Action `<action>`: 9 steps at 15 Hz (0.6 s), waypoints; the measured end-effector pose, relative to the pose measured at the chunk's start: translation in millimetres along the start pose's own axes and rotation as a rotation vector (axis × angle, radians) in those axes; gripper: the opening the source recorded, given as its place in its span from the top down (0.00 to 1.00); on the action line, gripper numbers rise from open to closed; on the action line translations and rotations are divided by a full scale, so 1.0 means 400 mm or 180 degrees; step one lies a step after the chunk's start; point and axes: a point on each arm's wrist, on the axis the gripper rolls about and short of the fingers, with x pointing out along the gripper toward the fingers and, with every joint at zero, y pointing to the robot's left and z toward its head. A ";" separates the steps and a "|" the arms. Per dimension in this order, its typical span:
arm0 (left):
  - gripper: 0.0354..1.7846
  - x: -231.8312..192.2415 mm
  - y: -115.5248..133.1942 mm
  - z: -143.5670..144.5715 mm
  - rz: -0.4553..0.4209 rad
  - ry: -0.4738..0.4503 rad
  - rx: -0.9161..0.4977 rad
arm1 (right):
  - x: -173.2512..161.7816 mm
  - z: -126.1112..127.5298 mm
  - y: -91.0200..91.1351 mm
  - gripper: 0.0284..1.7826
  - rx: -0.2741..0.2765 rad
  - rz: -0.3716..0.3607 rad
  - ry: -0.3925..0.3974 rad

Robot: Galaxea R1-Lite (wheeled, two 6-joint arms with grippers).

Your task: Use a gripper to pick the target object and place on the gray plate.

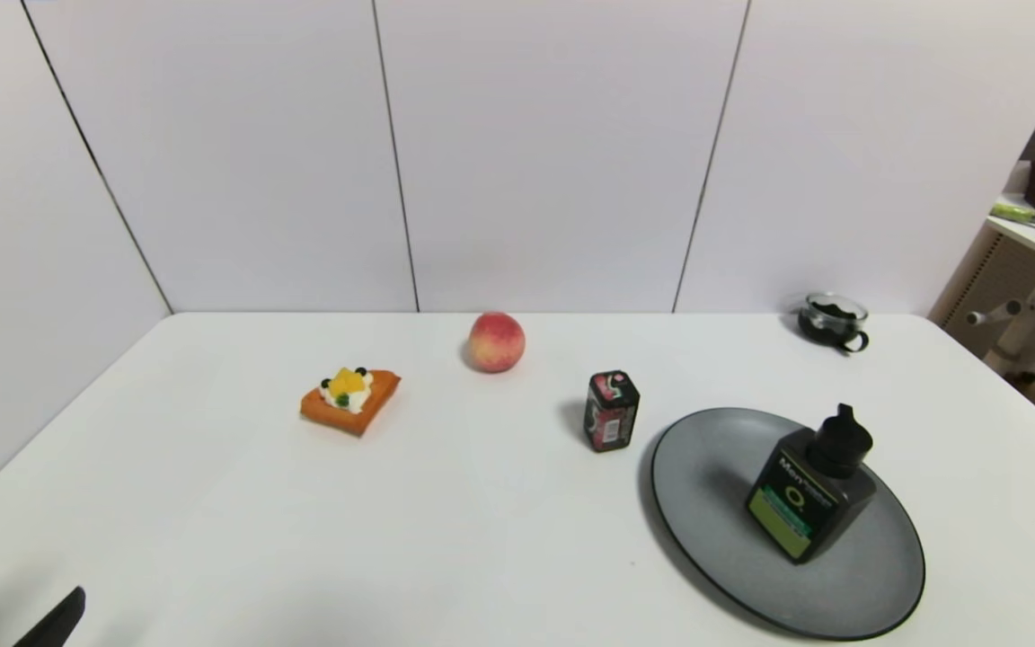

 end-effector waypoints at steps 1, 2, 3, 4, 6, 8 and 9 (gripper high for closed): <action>0.06 -0.015 -0.006 -0.022 0.0059 -0.0038 0.0011 | 0.000 0.000 0.000 0.04 -0.0001 0.0003 0.0000; 0.06 -0.027 -0.012 -0.049 0.0105 -0.0043 0.0015 | 0.000 0.000 0.000 0.04 -0.0001 0.0001 0.0000; 0.06 -0.037 -0.017 -0.069 0.0146 -0.0063 0.0019 | 0.000 0.000 0.000 0.04 0.0000 0.0001 -0.0001; 0.06 -0.045 -0.022 -0.084 0.0176 -0.0076 0.0015 | 0.000 0.000 0.000 0.04 0.0000 0.0001 -0.0001; 0.06 -0.065 -0.031 -0.118 0.0207 -0.0009 -0.0017 | 0.000 0.000 0.000 0.04 0.0000 0.0001 -0.0001; 0.06 -0.081 -0.040 -0.154 0.0246 0.0169 -0.0072 | 0.000 0.000 0.000 0.04 -0.0001 0.0003 -0.0001; 0.06 -0.085 -0.043 -0.165 0.0256 0.0230 -0.0083 | 0.000 0.000 0.000 0.04 -0.0001 0.0003 0.0000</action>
